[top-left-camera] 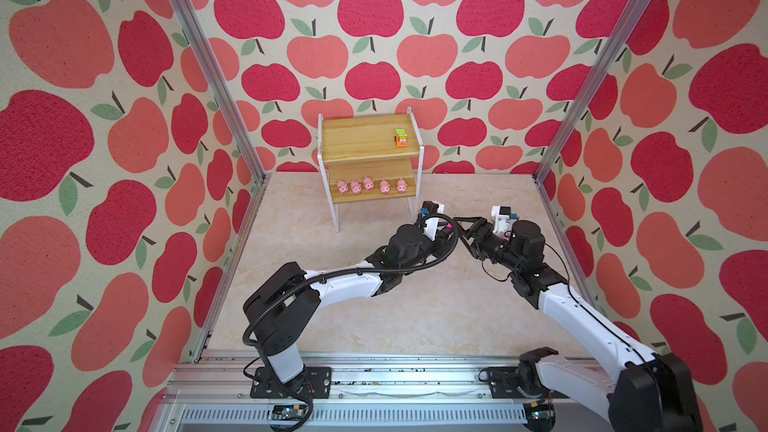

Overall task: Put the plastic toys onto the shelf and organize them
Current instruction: 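Close the left gripper on the pink bus held by the right gripper, then open the right gripper while the left gripper carries the bus toward the shelf, then lower the pink bus beside the green truck and open the left gripper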

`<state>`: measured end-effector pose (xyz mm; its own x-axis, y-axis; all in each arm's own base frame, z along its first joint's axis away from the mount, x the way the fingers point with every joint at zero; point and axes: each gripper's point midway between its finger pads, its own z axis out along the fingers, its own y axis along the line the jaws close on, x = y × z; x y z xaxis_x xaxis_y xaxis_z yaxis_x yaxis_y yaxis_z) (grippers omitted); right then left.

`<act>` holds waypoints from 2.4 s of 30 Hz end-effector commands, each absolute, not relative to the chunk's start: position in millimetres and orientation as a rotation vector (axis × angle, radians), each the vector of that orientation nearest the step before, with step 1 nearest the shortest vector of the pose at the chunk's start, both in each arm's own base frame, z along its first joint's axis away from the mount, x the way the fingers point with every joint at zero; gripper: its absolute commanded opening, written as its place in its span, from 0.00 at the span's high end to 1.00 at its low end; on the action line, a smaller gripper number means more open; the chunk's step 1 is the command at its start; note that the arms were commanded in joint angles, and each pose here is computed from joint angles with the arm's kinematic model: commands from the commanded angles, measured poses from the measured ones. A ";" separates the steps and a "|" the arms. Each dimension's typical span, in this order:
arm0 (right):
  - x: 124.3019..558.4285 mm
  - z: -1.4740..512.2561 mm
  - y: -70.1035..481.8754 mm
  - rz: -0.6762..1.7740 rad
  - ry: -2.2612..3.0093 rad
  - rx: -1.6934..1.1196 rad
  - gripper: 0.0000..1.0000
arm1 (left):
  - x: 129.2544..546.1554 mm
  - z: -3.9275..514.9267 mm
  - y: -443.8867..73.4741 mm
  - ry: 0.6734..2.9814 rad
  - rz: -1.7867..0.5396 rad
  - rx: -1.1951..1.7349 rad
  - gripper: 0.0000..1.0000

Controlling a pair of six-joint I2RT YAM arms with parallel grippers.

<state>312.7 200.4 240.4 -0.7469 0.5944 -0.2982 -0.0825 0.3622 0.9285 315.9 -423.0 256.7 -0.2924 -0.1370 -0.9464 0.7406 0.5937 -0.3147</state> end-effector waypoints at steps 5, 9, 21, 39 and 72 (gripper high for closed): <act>316.7 263.3 189.2 1.257 1.989 0.297 0.15 | 316.5 301.3 -384.6 1.616 -0.825 0.439 0.73; 324.7 295.3 182.8 1.216 1.931 0.217 0.11 | 314.0 307.5 -370.2 1.644 -0.769 0.444 0.72; 334.3 314.2 158.0 0.822 1.958 0.002 0.11 | 339.7 395.3 -302.6 1.693 -0.502 0.321 0.71; 329.6 328.9 186.9 0.518 1.920 -0.370 0.11 | 455.1 430.0 -225.1 1.705 -0.204 0.074 0.67; 322.6 325.2 175.4 0.467 1.911 -0.419 0.10 | 533.0 382.2 -228.6 1.909 -0.131 -0.021 0.68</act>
